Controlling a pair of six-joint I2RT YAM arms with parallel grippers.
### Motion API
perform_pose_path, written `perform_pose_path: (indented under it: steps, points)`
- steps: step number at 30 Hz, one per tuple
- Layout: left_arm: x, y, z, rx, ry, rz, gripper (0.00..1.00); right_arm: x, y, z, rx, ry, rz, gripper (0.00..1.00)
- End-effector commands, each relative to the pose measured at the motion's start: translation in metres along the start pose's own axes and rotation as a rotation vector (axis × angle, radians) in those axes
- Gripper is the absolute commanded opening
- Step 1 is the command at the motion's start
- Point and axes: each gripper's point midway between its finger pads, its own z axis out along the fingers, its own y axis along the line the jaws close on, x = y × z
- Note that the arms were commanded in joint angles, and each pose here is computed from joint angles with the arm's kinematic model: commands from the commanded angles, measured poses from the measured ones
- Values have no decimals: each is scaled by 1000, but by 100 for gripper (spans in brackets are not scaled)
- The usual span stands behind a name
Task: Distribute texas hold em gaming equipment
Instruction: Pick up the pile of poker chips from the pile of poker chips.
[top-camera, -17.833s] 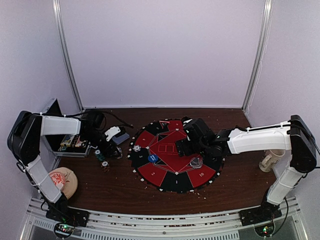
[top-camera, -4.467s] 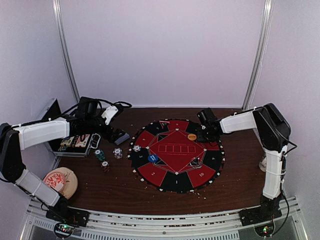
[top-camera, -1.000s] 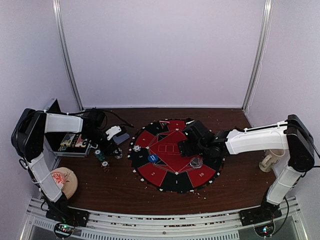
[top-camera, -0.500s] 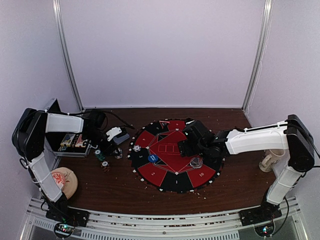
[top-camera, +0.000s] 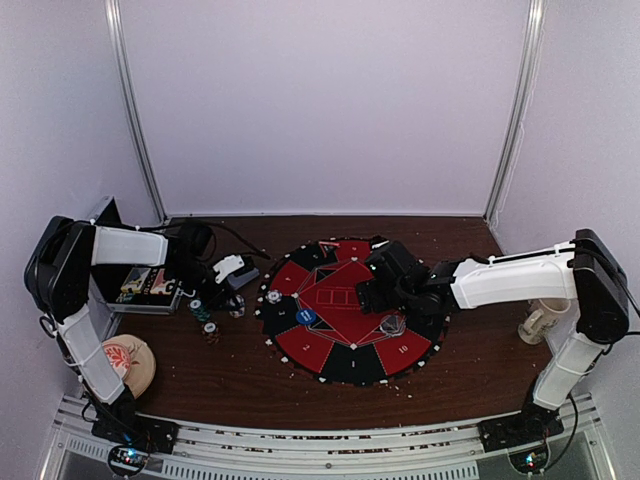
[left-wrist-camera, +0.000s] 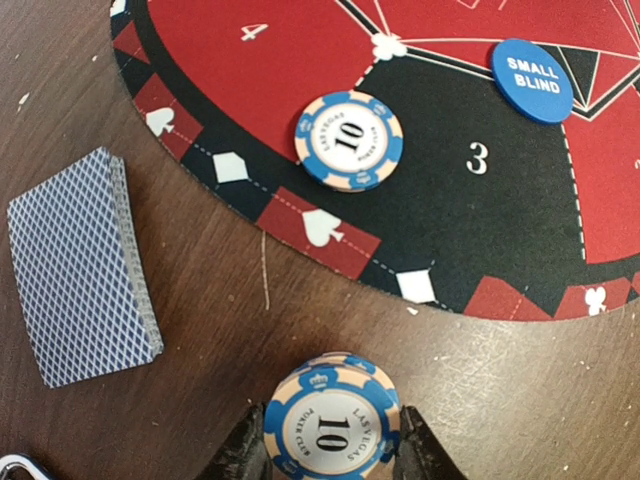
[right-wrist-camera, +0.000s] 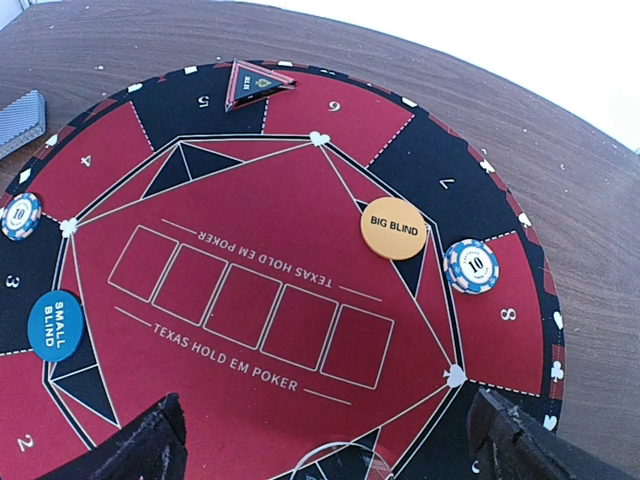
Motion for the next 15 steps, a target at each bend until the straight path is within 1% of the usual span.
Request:
perform_pose_path:
  steps: [1, 6, 15]
  points:
    - [-9, -4, -5, 15, -23, 21, 28, -4, -4, -3, 26, -20, -9, 100]
    - [-13, -4, -11, 7, -35, 27, 21, -6, -6, -5, 28, -26, -3, 100]
    - [-26, -2, -32, -41, -76, 54, 21, -9, -9, -9, 34, -42, 8, 100]
